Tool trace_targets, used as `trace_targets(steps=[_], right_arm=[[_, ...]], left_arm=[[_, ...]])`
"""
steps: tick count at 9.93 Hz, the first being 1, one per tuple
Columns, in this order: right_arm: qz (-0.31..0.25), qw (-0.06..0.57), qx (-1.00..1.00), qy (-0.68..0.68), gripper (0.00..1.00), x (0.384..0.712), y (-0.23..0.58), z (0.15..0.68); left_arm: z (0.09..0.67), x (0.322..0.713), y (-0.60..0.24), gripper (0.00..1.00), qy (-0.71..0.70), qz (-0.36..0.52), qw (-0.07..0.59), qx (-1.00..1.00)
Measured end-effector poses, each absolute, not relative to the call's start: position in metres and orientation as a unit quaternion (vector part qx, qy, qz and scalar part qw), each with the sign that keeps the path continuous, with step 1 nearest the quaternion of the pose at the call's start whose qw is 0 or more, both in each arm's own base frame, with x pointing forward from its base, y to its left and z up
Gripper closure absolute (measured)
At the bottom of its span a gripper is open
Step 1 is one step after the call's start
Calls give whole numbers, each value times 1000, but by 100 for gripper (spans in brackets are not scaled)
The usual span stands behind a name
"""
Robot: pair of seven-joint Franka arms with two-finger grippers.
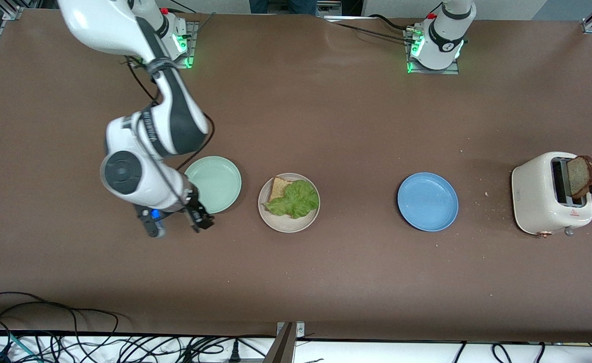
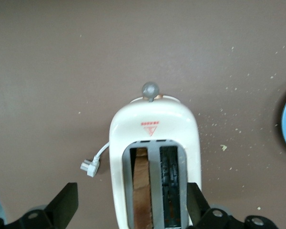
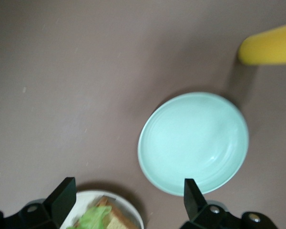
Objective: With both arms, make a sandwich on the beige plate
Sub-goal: 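Move the right gripper to the yellow mustard bottle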
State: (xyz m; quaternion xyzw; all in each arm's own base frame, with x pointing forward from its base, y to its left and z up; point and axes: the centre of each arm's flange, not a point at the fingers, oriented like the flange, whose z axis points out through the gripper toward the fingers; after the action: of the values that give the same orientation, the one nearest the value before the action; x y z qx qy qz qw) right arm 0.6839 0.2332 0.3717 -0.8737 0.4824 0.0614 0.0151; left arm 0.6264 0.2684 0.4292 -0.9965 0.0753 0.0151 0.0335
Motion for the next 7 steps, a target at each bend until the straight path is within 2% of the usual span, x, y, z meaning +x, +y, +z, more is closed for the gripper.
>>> trace_targets(steps=[4, 7], right_arm=[[128, 35, -872, 471, 0, 682, 105, 382], [165, 71, -874, 451, 0, 677, 37, 370]], left_arm=[[414, 620, 270, 0, 73, 29, 26, -997], [410, 618, 271, 0, 72, 33, 24, -997]])
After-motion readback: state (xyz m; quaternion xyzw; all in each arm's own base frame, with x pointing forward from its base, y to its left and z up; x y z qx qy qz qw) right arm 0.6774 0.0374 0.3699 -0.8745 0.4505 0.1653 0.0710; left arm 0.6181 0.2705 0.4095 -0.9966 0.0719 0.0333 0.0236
